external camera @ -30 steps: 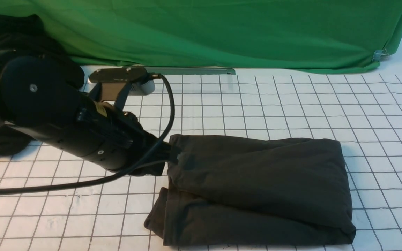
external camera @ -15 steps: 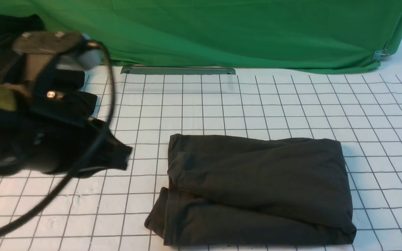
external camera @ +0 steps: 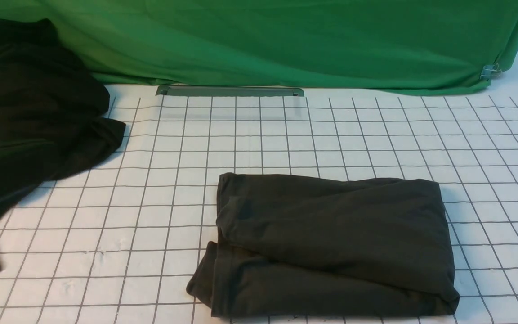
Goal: Fold a long-sleeved shirt over a white checkered tablecloth.
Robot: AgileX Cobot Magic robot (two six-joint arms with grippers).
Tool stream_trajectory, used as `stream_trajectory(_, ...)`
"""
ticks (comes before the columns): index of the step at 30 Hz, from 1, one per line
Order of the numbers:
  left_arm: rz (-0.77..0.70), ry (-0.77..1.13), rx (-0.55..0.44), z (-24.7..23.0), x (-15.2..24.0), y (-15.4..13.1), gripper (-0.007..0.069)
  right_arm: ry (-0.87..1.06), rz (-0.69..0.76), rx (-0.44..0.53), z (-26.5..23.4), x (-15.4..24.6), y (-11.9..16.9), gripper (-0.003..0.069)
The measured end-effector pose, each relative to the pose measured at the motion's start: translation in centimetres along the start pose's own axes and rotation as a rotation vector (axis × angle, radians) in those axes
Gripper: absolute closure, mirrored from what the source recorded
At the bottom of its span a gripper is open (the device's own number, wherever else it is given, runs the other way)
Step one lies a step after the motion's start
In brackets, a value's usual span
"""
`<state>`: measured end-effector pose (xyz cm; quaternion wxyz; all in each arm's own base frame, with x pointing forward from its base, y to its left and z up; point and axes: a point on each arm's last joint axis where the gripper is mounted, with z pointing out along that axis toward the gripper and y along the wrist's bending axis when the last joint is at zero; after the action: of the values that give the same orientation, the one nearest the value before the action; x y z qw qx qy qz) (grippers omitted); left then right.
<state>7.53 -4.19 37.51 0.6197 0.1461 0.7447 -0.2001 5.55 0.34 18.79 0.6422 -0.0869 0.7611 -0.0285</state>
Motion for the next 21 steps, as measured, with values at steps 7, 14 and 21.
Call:
stream_trajectory(7,0.021,-0.175,-0.118,-6.3,0.7,1.1,0.0624,0.000,0.000,0.000,0.0,0.0,0.0,0.0421)
stream_trajectory(14,-0.052,-0.240,-0.173,-7.5,0.6,1.7,0.0624,-0.001,0.000,0.000,0.0,0.0,0.0,0.0419)
stream_trajectory(21,-0.060,-0.239,-0.176,-7.5,0.7,1.8,0.0622,-0.001,0.000,0.000,0.0,0.0,0.0,0.0419)
